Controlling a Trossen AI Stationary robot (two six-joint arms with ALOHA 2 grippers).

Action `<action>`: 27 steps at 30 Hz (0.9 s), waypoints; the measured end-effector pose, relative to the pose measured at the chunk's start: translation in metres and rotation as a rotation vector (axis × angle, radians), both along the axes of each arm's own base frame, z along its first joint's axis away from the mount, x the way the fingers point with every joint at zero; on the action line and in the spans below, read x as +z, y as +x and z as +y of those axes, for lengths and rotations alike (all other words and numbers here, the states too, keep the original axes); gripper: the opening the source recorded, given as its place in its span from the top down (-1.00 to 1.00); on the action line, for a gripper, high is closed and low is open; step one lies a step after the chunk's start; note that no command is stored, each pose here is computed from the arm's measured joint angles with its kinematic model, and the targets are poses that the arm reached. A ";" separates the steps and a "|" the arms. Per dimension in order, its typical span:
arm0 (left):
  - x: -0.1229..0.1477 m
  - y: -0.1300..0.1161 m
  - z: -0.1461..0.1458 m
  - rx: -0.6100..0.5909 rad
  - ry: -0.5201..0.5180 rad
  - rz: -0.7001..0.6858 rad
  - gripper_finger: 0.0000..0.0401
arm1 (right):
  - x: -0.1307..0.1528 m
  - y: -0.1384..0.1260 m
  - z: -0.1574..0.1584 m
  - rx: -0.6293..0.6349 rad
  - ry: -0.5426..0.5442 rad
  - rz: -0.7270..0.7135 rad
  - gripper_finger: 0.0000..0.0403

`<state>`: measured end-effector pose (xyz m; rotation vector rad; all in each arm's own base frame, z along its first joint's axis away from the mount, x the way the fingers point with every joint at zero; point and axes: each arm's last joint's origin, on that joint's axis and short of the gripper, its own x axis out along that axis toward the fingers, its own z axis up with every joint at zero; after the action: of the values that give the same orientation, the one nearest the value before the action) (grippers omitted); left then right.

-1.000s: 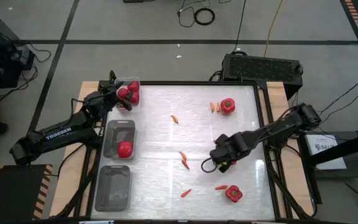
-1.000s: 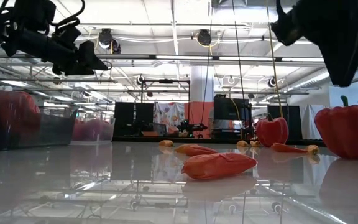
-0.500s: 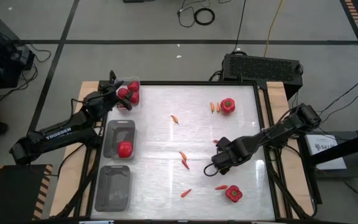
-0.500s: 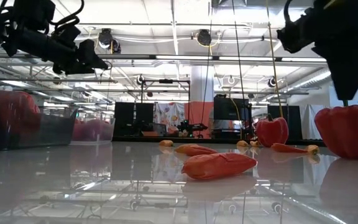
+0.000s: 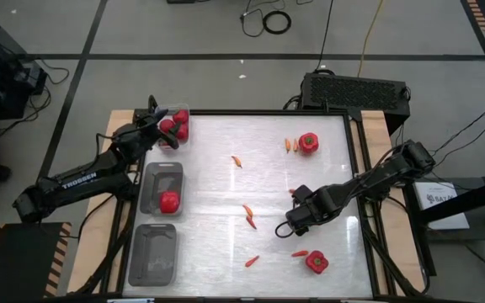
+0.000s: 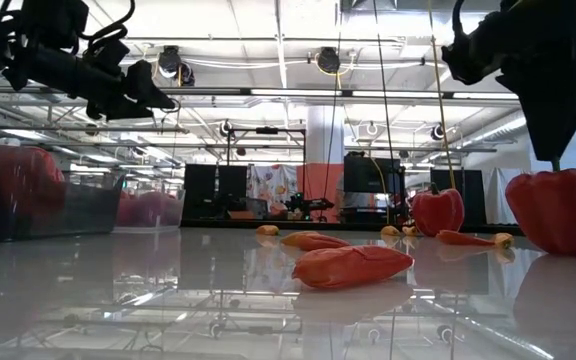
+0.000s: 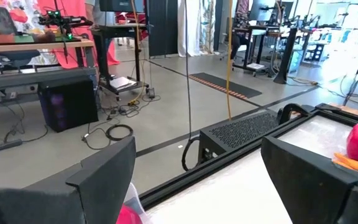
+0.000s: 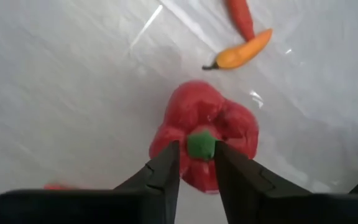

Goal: Sort produce into baskets
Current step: Put the bell pepper into the top gray bin

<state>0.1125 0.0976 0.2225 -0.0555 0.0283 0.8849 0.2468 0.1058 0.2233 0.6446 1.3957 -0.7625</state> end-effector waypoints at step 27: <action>0.000 0.000 0.000 -0.001 0.000 -0.001 -0.76 | 0.000 0.000 0.000 -0.047 -0.009 -0.006 0.70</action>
<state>0.1125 0.0976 0.2226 -0.0555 0.0277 0.8835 0.2468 0.1055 0.2231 0.6747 1.3748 -0.8030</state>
